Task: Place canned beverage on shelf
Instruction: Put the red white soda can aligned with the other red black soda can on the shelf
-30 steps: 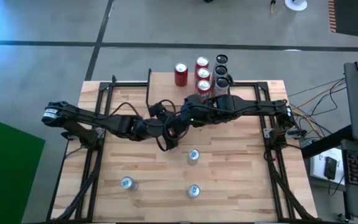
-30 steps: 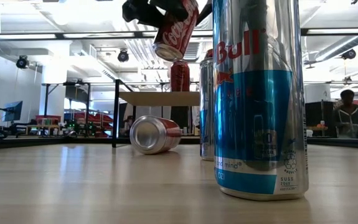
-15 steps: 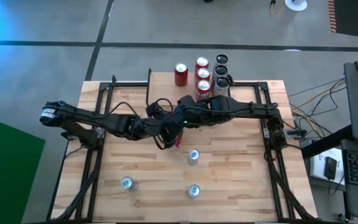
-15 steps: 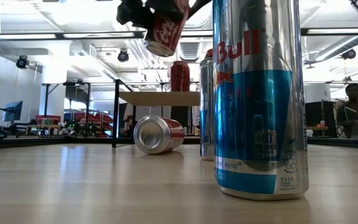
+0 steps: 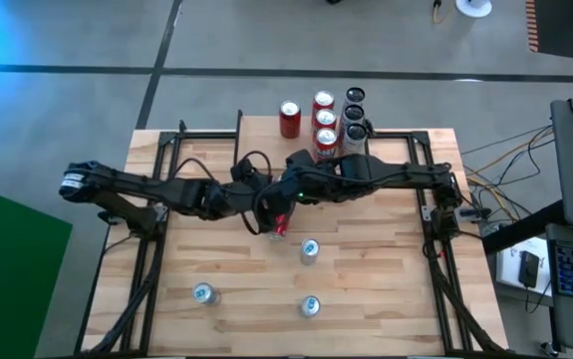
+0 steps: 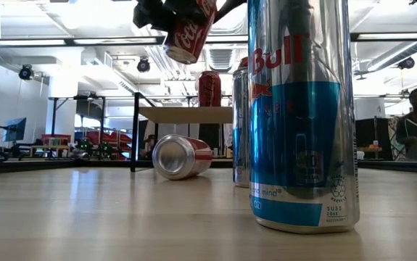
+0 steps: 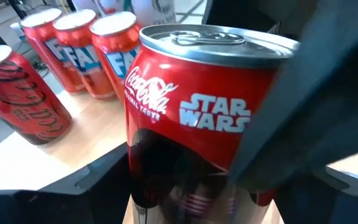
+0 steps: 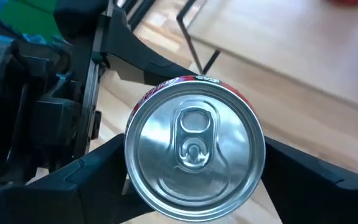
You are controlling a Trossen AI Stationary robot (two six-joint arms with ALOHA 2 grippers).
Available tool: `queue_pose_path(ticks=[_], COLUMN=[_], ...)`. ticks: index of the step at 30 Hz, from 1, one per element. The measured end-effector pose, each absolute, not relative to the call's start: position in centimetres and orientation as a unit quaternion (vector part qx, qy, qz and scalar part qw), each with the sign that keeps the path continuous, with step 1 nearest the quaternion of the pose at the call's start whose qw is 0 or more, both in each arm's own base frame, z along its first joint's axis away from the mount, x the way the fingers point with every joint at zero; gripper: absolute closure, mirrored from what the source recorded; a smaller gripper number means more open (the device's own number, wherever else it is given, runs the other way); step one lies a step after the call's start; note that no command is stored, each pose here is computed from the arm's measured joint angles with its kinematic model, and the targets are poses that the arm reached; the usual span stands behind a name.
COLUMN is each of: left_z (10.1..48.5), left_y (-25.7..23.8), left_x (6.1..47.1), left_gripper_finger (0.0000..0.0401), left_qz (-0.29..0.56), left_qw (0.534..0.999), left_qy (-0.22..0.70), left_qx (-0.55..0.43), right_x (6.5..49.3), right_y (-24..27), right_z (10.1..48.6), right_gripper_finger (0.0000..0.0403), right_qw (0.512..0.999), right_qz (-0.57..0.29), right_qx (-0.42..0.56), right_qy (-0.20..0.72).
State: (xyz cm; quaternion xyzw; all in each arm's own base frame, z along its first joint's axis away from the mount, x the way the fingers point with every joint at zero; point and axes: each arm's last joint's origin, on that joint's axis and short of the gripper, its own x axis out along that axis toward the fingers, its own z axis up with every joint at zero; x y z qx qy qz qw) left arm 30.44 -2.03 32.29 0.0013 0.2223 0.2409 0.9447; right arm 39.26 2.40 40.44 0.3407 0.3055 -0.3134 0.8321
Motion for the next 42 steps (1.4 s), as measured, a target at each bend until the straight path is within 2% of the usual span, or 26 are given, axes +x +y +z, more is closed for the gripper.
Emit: queue_pose_path(ticks=[6, 11, 16, 25, 36, 42], left_z=[32.7, 33.8, 33.7, 30.1, 26.3, 25.7], left_y=[0.7, 4.7, 8.6, 12.3, 15.1, 16.5], left_x=[29.9, 29.6, 29.9, 31.3, 33.2, 33.0], left_gripper_finger=[0.0106, 0.0106, 0.0105, 0.0103, 0.0092, 0.0091], left_qz=[0.252, 0.225, 0.181, 0.181, 0.212, 0.230], left_qw=[0.941, 0.955, 0.976, 0.979, 0.969, 0.964], left_qy=[0.226, 0.189, 0.109, 0.082, 0.109, 0.112], left_qx=[-0.008, -0.027, -0.055, -0.052, -0.070, -0.072], right_x=[36.3, 34.0, 32.1, 28.9, 25.2, 23.0], right_y=[2.3, 3.0, 3.7, 3.9, 3.6, 3.1], right_z=[43.1, 44.6, 46.0, 46.1, 48.6, 49.8], right_gripper_finger=[0.0038, 0.0034, 0.0033, 0.0033, 0.0033, 0.0033], right_qw=[0.845, 0.850, 0.861, 0.842, 0.856, 0.864], right_qz=[-0.349, -0.380, -0.388, -0.423, -0.414, -0.407], right_qx=[0.296, 0.264, 0.238, 0.203, 0.206, 0.205], right_qy=[0.275, 0.252, 0.226, 0.267, 0.231, 0.214])
